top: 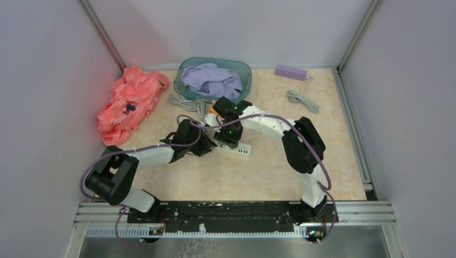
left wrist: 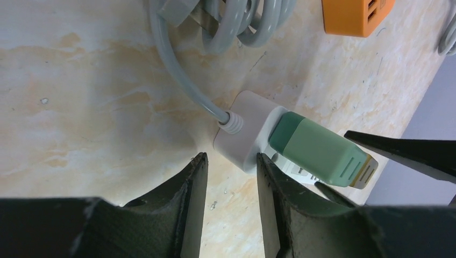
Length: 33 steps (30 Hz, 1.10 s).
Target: Insert the plug
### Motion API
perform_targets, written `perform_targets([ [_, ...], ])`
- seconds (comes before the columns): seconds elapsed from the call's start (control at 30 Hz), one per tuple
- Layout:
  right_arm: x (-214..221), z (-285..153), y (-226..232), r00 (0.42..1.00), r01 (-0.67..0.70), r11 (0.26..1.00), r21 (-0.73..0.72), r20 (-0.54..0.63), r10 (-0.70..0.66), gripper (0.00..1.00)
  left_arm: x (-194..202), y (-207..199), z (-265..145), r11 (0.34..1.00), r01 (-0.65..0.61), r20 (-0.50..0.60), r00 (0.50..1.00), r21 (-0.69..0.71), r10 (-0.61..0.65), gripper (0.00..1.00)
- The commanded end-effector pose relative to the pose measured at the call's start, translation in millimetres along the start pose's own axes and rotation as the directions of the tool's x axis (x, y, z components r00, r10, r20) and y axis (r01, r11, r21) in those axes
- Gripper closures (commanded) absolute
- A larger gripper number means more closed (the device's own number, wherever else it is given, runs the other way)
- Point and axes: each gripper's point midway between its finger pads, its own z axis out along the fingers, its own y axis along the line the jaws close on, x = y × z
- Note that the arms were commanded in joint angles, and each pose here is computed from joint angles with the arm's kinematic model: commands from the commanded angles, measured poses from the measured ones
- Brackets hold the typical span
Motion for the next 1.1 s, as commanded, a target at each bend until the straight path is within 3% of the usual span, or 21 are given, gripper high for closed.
perform_targets([
  [0.0,-20,-23,11,0.994,0.030,1.000,0.001,0.103,-0.030,0.45,-1,0,-10,0.999,-0.040,0.017,0.999,0.007,0.040,0.54],
  [0.2,-25,-53,13,0.977,0.009,0.998,0.054,0.214,-0.020,0.29,-12,-1,-29,0.998,-0.057,0.081,0.995,-0.009,0.058,0.49],
  [0.57,10,-56,11,0.939,-0.164,0.975,0.148,0.327,0.108,0.23,-59,-2,-95,0.979,-0.165,0.298,0.935,-0.118,0.193,0.28],
  [0.87,24,-31,16,0.906,-0.240,0.958,0.154,0.391,0.164,0.22,-109,-35,-173,0.932,-0.312,0.482,0.797,-0.185,0.363,0.06],
  [1.07,33,-14,9,0.901,-0.280,0.944,0.177,0.389,0.194,0.22,-145,-54,-220,0.867,-0.401,0.589,0.638,-0.295,0.496,0.00],
])
